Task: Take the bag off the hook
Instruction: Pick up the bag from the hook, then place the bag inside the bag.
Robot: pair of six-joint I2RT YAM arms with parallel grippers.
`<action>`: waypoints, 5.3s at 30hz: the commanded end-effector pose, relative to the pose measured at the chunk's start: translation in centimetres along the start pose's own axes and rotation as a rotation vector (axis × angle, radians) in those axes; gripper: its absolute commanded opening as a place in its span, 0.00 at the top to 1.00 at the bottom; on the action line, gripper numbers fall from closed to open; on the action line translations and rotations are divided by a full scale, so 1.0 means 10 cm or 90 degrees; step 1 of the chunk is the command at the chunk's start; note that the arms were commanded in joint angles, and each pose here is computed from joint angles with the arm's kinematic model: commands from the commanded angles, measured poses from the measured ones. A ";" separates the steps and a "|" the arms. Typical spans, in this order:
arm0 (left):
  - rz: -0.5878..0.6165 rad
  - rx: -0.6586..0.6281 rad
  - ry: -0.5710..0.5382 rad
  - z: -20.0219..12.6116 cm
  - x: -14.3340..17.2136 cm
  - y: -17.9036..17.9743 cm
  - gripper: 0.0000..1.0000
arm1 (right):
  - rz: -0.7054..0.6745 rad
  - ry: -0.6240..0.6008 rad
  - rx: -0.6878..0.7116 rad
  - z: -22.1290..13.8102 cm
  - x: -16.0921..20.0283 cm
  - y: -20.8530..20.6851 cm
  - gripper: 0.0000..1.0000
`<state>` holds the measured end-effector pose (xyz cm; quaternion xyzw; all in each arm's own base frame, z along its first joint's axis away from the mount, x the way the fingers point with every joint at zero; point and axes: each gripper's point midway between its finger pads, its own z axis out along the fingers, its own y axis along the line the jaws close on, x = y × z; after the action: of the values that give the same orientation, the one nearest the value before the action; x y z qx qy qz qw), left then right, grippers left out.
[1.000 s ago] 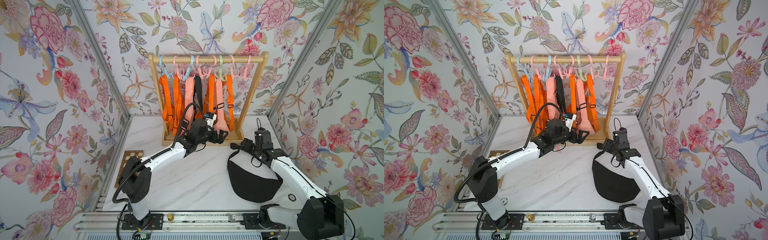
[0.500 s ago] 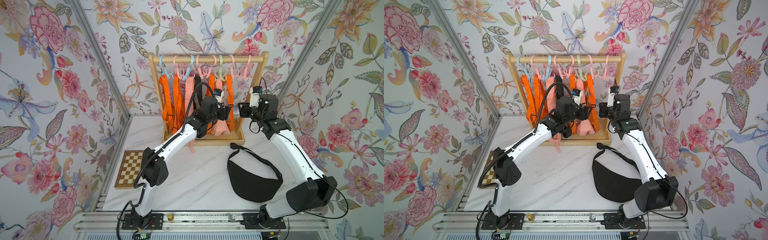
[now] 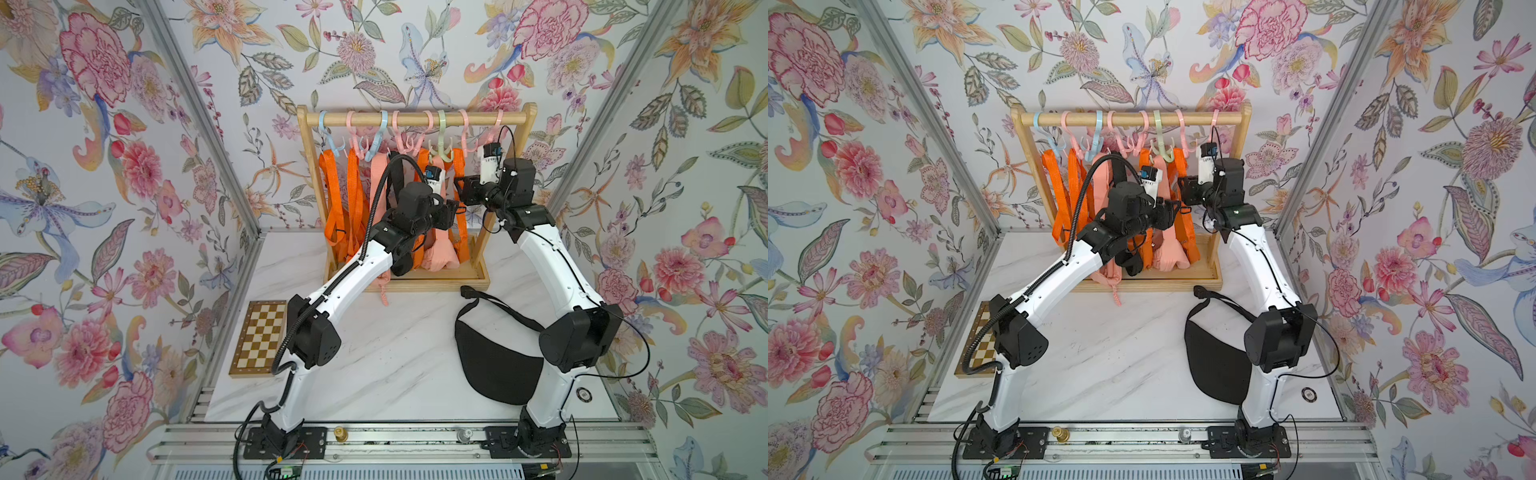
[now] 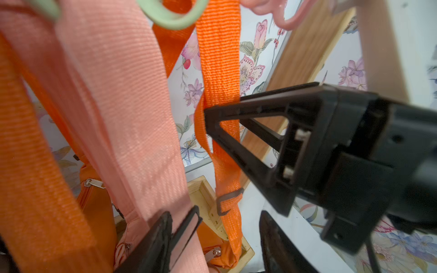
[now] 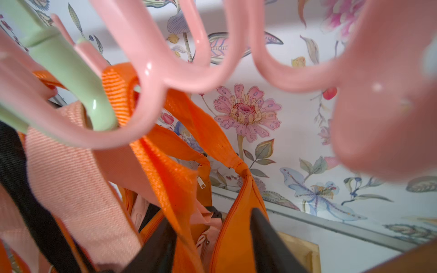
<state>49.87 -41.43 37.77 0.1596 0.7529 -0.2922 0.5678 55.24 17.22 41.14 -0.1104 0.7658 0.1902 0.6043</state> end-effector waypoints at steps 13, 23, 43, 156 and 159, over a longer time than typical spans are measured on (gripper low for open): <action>0.011 -0.237 -0.005 0.03 -0.06 1.39 0.48 | -0.008 -0.083 0.002 -0.59 -0.60 0.20 0.90; 0.028 -0.269 -0.019 -0.14 -0.23 1.57 0.46 | -0.015 -0.138 -0.047 -1.14 -0.96 0.37 0.92; 0.005 -0.237 0.022 -0.08 0.12 1.48 0.46 | 0.060 -0.250 -0.252 -1.02 -1.77 0.54 0.90; 0.137 0.117 -0.053 -1.71 -0.89 -1.45 0.98 | 0.233 0.171 0.101 -2.30 2.15 0.12 0.17; 0.133 0.125 -0.061 -1.79 -0.95 -1.47 0.98 | 0.270 0.146 0.085 -2.13 2.15 0.09 0.24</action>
<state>32.83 -42.21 49.45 0.2900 0.7058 -0.2716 0.5865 29.13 9.62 23.67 0.0590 0.8705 0.2109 0.4409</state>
